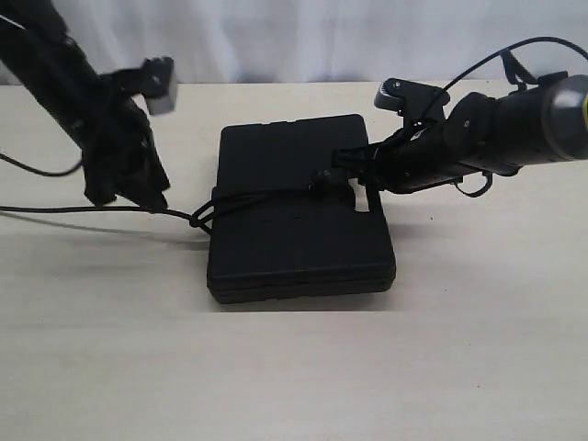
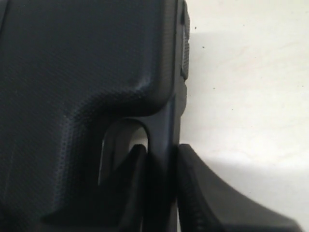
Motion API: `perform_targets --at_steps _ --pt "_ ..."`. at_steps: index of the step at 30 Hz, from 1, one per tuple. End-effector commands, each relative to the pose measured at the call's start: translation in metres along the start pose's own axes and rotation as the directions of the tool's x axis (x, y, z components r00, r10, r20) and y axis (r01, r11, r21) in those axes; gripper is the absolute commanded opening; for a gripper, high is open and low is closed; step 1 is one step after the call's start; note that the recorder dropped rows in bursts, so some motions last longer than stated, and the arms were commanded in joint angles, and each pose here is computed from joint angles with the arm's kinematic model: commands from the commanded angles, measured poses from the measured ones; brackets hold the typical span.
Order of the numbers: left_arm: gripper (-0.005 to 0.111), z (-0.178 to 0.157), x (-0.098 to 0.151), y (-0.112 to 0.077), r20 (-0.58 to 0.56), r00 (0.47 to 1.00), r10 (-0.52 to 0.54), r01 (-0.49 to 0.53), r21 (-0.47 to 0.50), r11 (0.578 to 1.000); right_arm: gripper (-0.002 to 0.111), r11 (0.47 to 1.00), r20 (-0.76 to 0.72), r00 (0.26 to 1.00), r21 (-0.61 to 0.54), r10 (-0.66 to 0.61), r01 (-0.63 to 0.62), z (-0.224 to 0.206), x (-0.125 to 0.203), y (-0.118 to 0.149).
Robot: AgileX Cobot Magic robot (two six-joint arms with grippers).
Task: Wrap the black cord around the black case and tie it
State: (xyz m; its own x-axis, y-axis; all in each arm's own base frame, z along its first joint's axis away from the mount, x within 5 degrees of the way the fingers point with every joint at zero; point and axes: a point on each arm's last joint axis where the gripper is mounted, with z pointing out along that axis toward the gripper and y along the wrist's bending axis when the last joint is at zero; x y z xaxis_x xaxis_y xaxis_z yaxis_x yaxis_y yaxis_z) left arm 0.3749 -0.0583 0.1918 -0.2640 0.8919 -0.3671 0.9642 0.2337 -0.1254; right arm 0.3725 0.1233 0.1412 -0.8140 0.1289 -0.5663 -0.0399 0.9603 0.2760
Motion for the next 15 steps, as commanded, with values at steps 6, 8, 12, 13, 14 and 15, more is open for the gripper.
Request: perform_targets --at_steps 6,8,12,13,14,15 --pt "0.033 0.040 -0.016 0.005 -0.151 0.973 0.173 -0.194 -0.134 0.972 0.004 0.999 0.016 0.999 -0.008 -0.034 0.034 -0.004 -0.005 0.002" --pt "0.033 0.045 -0.015 0.007 -0.153 0.973 0.170 -0.191 -0.135 0.972 0.004 0.999 0.014 0.999 -0.008 -0.046 0.046 -0.004 -0.005 0.002" --pt "0.033 0.056 -0.011 0.011 -0.162 0.973 0.167 -0.187 -0.121 0.975 0.004 0.999 0.016 0.999 -0.007 -0.047 0.047 -0.004 -0.005 0.002" --pt "0.033 0.057 -0.010 0.011 -0.168 0.971 0.168 -0.189 -0.120 0.975 0.004 0.999 0.016 0.999 -0.007 -0.047 0.047 -0.004 -0.005 0.002" --pt "0.033 0.059 -0.009 0.012 -0.169 0.971 0.167 -0.188 -0.115 0.975 0.004 0.999 0.016 0.999 -0.007 -0.047 0.047 -0.004 -0.005 0.002" --pt "0.033 0.060 -0.009 0.012 -0.170 0.971 0.167 -0.187 -0.114 0.976 0.004 0.999 0.016 0.999 -0.007 -0.047 0.047 -0.004 -0.005 0.002"
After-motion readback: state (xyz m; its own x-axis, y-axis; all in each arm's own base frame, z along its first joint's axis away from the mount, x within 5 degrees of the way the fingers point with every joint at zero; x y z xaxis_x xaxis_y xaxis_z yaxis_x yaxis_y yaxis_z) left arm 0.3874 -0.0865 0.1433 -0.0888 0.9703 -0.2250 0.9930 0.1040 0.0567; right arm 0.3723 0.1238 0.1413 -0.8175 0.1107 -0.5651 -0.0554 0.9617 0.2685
